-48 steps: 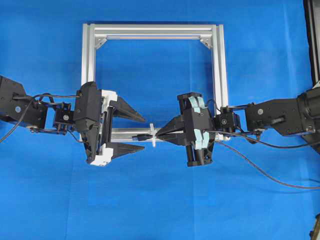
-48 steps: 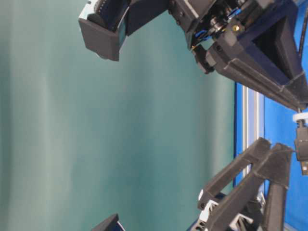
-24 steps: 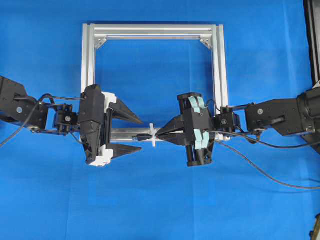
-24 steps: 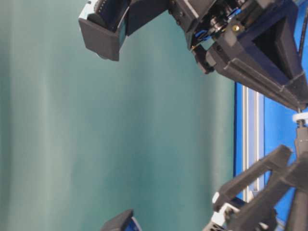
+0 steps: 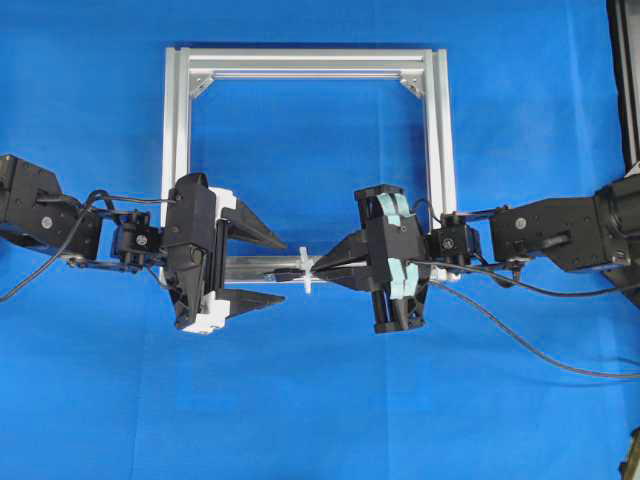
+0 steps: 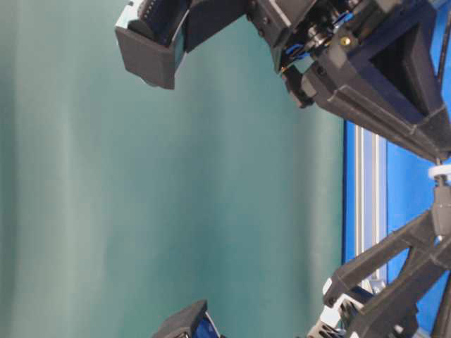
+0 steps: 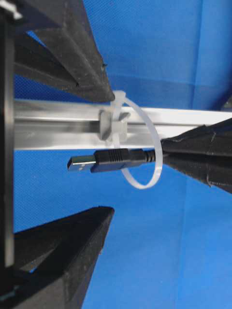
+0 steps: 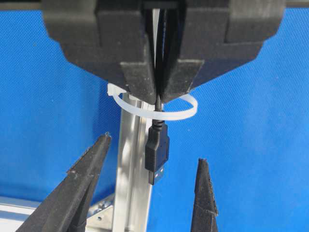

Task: Insert the wire through the string loop located in the center.
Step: 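Close the left gripper on the USB plug beyond the loop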

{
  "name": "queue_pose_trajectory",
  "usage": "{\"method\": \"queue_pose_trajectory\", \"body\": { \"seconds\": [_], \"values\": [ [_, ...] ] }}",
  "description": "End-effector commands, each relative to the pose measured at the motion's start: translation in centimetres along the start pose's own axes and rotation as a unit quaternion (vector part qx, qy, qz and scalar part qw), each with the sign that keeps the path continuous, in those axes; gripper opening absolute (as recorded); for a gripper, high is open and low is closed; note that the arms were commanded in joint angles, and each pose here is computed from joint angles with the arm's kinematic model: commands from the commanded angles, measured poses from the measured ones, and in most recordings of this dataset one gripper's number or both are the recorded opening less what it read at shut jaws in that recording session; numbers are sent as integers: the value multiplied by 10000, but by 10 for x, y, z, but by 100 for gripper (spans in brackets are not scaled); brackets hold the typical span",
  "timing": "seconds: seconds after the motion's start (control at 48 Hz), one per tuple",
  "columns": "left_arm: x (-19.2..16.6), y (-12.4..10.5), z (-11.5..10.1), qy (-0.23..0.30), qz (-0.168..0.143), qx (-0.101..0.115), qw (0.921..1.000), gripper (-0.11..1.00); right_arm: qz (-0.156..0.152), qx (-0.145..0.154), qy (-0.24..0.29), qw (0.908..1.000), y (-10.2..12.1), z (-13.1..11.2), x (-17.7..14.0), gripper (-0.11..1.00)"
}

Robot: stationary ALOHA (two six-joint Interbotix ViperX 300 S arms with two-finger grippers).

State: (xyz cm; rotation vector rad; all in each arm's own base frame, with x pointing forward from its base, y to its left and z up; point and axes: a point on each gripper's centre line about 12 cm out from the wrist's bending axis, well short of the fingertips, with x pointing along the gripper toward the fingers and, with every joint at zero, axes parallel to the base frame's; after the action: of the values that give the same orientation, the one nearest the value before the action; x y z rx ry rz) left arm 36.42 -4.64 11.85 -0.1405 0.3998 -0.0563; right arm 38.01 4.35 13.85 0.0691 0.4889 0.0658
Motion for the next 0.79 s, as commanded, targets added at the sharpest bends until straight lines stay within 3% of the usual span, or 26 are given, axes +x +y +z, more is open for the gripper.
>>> {"method": "queue_pose_trajectory", "body": {
  "seconds": [0.0, 0.771],
  "values": [
    [0, -3, 10, -148, -49, 19, 9999, 92, 24, -15, -167, 9999, 2, 10, 0, -2],
    [1, -3, 10, -156, -43, 8, 9999, 90, 24, -15, -167, 9999, 2, 10, 0, -2]
  ]
}}
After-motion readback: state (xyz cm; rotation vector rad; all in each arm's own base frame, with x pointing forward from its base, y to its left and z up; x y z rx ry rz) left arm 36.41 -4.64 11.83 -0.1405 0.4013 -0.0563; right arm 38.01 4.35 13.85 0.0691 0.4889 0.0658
